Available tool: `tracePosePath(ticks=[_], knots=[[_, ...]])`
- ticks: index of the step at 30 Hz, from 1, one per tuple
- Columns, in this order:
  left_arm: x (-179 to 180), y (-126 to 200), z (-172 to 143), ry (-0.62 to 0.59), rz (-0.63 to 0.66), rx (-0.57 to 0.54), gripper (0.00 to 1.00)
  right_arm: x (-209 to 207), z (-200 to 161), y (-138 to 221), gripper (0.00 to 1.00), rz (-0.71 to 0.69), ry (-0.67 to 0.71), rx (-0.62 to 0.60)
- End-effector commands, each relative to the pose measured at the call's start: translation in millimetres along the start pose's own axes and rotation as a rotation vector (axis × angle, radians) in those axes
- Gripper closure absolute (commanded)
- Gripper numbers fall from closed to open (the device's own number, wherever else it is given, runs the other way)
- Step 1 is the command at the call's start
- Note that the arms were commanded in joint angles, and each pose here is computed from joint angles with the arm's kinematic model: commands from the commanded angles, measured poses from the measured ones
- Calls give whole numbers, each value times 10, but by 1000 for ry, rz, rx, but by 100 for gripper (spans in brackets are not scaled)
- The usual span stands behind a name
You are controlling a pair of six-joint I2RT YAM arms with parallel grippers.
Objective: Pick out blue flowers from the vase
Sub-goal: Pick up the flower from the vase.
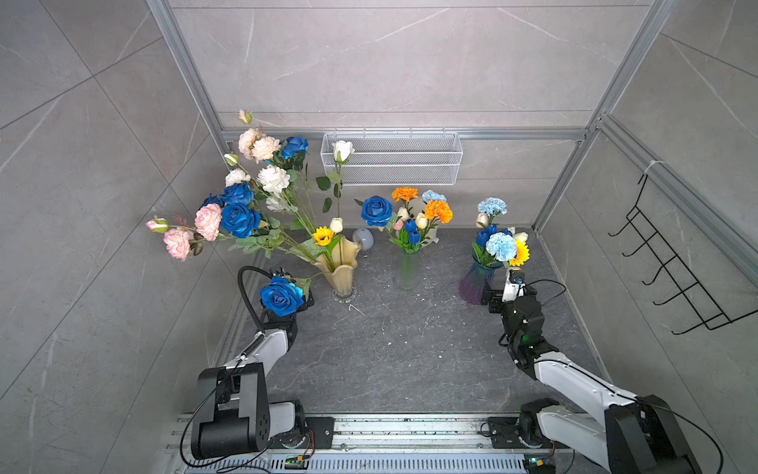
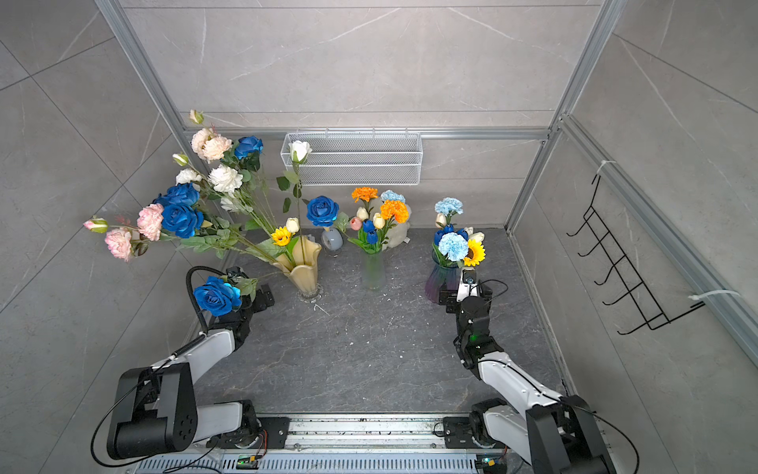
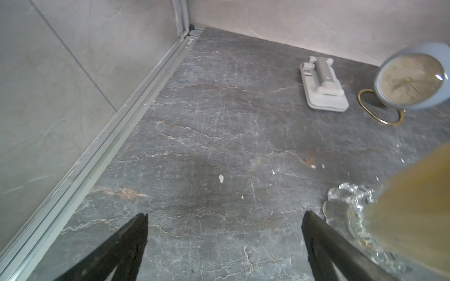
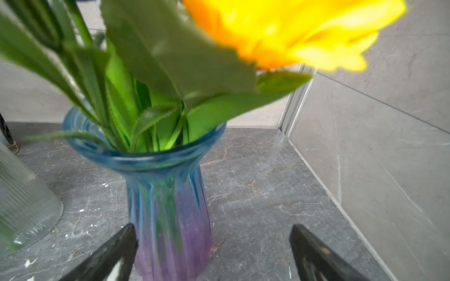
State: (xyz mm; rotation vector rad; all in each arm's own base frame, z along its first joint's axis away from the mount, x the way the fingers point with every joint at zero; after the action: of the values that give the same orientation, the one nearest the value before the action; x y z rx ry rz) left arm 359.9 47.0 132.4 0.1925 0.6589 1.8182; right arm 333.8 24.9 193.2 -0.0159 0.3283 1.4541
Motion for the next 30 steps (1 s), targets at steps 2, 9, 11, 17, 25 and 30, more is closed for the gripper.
tracePosePath(ticks=[2, 9, 11, 17, 25, 30], knots=[[-53, 69, 79, 77, 13, 104, 0, -62, -176, 167, 0, -4, -34, 182], [-199, 433, 303, 119, -90, 58, 0, 15, -238, 430, 0, 52, -100, 350], [-225, 518, 331, 112, -112, 58, 0, 31, -174, 530, 0, 35, -70, 337], [-377, 635, 334, 107, -204, 112, 0, 208, -18, 740, 0, 61, -20, 331], [-428, 753, 324, 151, -231, 162, 0, 815, 21, 1223, 0, 98, 152, 269], [-441, 891, 233, 166, -253, 201, 0, 1319, 142, 1505, 0, 207, 222, 233]])
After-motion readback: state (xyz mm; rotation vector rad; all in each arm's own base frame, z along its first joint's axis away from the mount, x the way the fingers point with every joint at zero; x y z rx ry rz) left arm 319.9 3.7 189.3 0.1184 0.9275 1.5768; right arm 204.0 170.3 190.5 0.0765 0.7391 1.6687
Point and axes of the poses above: each gripper's point midway between its finger pads, its own y axis back along the fingers, its own x axis along the line the jaws close on, z = x × y, the point moved 2 cm from there along y, back along the fingers, and after that the axes turned 8 degrees about y, right-handed, at the moved point
